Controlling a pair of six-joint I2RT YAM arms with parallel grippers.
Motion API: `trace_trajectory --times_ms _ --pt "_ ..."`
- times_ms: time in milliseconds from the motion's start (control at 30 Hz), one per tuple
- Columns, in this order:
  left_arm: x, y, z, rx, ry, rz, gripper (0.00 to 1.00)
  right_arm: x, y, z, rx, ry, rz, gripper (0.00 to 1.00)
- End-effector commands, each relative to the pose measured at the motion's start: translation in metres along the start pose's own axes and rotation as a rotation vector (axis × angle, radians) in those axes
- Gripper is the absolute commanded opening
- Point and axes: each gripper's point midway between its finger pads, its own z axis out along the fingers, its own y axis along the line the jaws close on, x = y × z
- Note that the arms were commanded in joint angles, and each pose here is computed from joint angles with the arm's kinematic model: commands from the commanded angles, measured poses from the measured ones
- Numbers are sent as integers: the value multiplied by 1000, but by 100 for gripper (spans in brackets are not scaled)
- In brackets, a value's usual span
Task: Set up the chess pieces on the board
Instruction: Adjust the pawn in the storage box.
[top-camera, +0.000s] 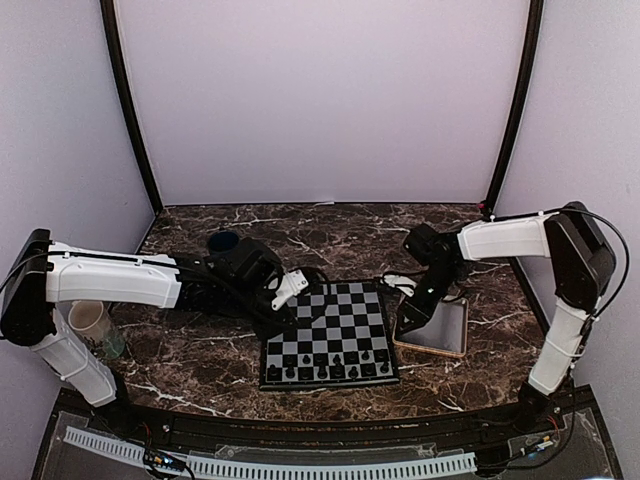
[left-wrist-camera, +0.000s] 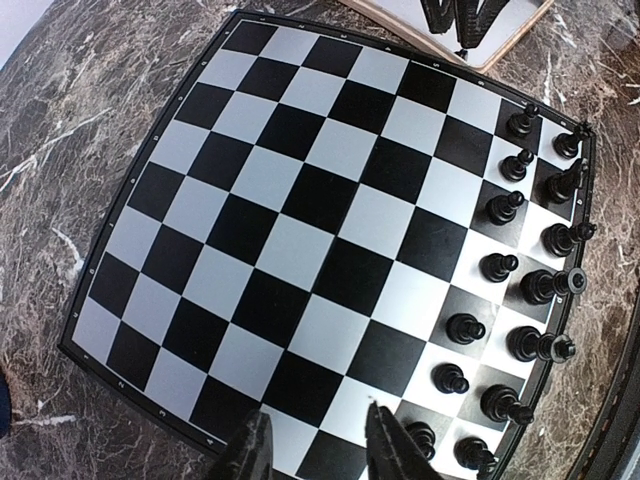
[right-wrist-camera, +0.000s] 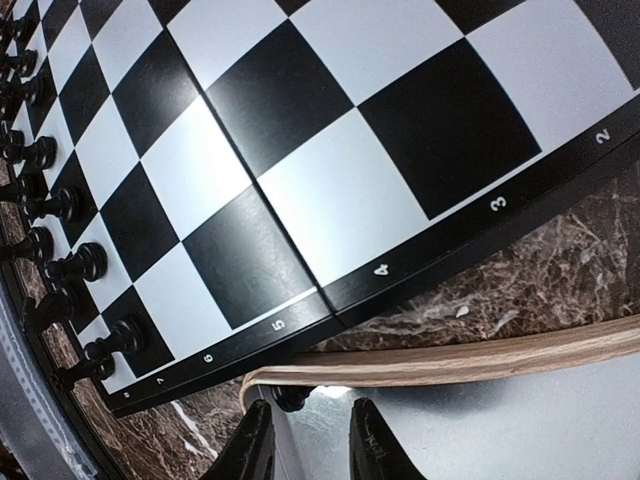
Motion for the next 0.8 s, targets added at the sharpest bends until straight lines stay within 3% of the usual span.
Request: trace_trajectory --times_ms 0,367,767 --pt "-11 5 -13 -36 -38 -5 34 2 4 5 -8 35 0 28" --pt "-7 7 -9 -47 -28 -3 34 -9 -2 11 25 42 1 28" --pt "-1 7 -2 -51 -5 -10 34 2 -31 14 184 111 58 30"
